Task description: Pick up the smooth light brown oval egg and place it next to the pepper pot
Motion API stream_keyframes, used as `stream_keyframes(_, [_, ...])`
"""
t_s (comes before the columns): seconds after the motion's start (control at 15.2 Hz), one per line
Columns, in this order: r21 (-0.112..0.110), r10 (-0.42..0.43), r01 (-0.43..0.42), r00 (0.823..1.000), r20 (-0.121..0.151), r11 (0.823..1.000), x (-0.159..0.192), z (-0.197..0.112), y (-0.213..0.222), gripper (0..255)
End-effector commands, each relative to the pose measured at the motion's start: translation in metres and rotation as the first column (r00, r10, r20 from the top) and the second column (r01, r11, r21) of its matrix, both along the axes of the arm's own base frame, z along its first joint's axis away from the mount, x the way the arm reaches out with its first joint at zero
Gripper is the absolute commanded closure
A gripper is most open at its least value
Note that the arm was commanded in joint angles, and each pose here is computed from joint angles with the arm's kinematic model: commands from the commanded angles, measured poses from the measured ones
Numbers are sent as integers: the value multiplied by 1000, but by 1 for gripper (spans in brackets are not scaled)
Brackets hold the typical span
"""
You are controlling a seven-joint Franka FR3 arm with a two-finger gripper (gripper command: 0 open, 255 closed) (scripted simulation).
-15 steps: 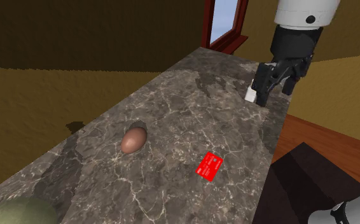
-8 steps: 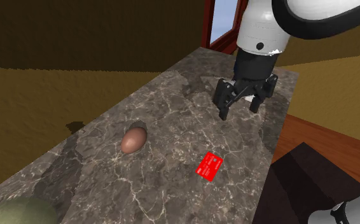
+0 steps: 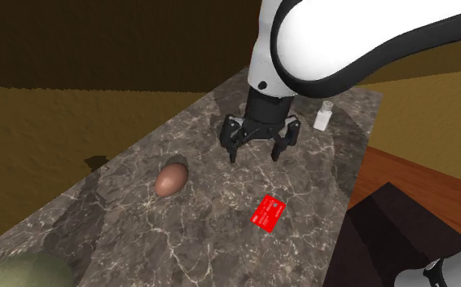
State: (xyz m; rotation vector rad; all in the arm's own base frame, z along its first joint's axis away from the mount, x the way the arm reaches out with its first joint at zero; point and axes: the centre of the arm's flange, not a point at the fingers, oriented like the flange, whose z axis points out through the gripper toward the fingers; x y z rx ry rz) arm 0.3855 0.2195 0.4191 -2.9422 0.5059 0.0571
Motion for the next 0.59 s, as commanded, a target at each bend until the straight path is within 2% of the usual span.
stream_keyframes(0.0, [19, -46, 46, 999, 11, 999, 10, -11, 19, 0])
stream_keyframes(0.26, [54, -131, 130, 991, 29, 990, 36, -28, 52, 0])
stream_keyframes(0.53, [90, -216, 212, 975, 44, 973, 66, -43, 85, 0])
